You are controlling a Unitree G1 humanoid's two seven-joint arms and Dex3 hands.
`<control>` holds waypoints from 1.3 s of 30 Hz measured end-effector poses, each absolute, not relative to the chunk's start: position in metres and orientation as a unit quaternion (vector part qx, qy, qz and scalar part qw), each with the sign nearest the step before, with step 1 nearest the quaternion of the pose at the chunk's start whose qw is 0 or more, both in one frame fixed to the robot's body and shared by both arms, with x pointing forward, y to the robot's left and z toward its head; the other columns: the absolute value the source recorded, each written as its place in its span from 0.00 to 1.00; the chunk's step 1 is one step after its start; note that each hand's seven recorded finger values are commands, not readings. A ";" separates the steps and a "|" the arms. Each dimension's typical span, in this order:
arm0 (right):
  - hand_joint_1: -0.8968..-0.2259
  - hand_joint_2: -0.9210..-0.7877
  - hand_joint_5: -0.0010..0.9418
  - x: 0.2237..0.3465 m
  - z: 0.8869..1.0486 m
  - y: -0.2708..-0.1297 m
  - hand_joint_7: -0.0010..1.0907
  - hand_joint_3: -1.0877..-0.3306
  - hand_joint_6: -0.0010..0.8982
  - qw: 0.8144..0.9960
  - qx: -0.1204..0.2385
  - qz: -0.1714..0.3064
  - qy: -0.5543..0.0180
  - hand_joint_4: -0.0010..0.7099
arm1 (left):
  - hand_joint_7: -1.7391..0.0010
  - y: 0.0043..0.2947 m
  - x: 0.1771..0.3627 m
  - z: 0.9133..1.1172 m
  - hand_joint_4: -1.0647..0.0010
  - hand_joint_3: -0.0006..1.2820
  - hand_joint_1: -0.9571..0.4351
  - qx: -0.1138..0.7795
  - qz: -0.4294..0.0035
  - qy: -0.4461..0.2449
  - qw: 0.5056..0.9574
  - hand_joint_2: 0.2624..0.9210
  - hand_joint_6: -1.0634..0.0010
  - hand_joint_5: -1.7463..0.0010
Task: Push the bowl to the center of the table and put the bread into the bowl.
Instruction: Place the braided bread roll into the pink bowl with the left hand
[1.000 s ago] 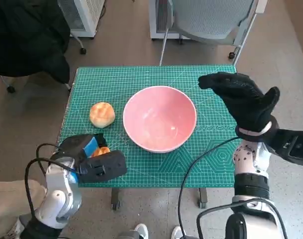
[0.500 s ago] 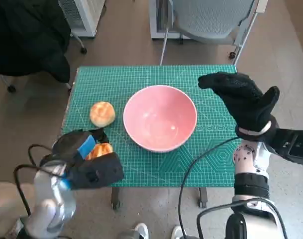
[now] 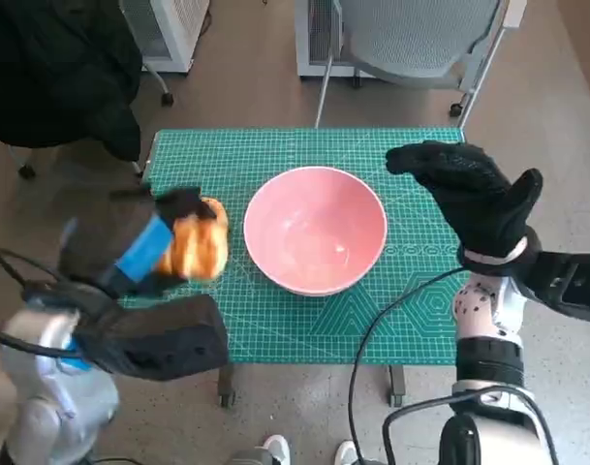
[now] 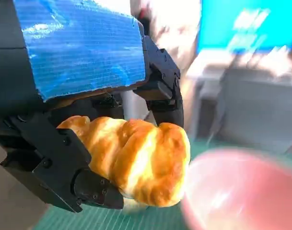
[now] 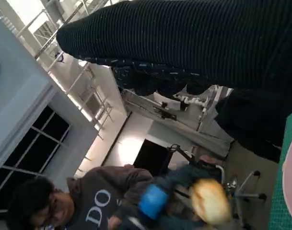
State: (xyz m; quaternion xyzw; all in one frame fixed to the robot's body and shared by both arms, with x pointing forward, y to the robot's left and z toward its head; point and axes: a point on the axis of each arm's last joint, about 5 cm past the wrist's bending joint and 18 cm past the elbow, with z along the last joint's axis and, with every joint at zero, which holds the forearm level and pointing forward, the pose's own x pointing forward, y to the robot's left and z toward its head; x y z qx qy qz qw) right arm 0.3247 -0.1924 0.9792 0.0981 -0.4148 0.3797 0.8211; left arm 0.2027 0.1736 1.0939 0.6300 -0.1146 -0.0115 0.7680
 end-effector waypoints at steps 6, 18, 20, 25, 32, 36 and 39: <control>0.41 0.00 0.00 0.325 0.979 -0.192 0.00 0.60 0.29 0.820 0.096 0.380 -0.416 0.28 | 0.51 0.159 0.213 1.113 0.27 0.21 0.69 0.619 -0.004 -0.170 0.766 0.76 0.26 0.29; 0.40 0.00 0.00 0.325 0.980 -0.193 0.00 0.58 0.29 0.819 0.090 0.380 -0.421 0.28 | 0.37 0.106 0.261 1.120 0.47 0.15 0.69 0.620 -0.074 -0.172 0.762 0.95 0.42 0.21; 0.40 0.00 0.00 0.325 0.981 -0.193 0.00 0.57 0.28 0.818 0.089 0.380 -0.423 0.27 | 0.28 0.093 0.270 1.119 0.52 0.16 0.69 0.630 -0.081 -0.149 0.758 0.98 0.49 0.21; 0.40 0.00 0.00 0.324 0.983 -0.192 0.00 0.55 0.28 0.815 0.083 0.382 -0.429 0.27 | 0.19 0.070 0.285 1.120 0.62 0.23 0.69 0.641 -0.111 -0.110 0.751 1.00 0.61 0.16; 0.40 0.00 0.00 0.320 0.983 -0.195 0.00 0.54 0.27 0.815 0.073 0.373 -0.438 0.26 | 0.13 0.055 0.296 1.121 0.71 0.29 0.69 0.637 -0.158 -0.096 0.748 1.00 0.70 0.11; 0.39 0.00 0.00 0.317 0.983 -0.196 0.00 0.53 0.27 0.818 0.070 0.365 -0.439 0.26 | 0.11 0.053 0.302 1.119 0.73 0.31 0.69 0.646 -0.167 -0.086 0.740 1.00 0.73 0.09; 0.39 0.00 0.00 0.316 0.984 -0.196 0.00 0.52 0.27 0.819 0.068 0.361 -0.442 0.26 | 0.10 0.051 0.305 1.118 0.75 0.33 0.69 0.654 -0.171 -0.078 0.733 1.00 0.75 0.08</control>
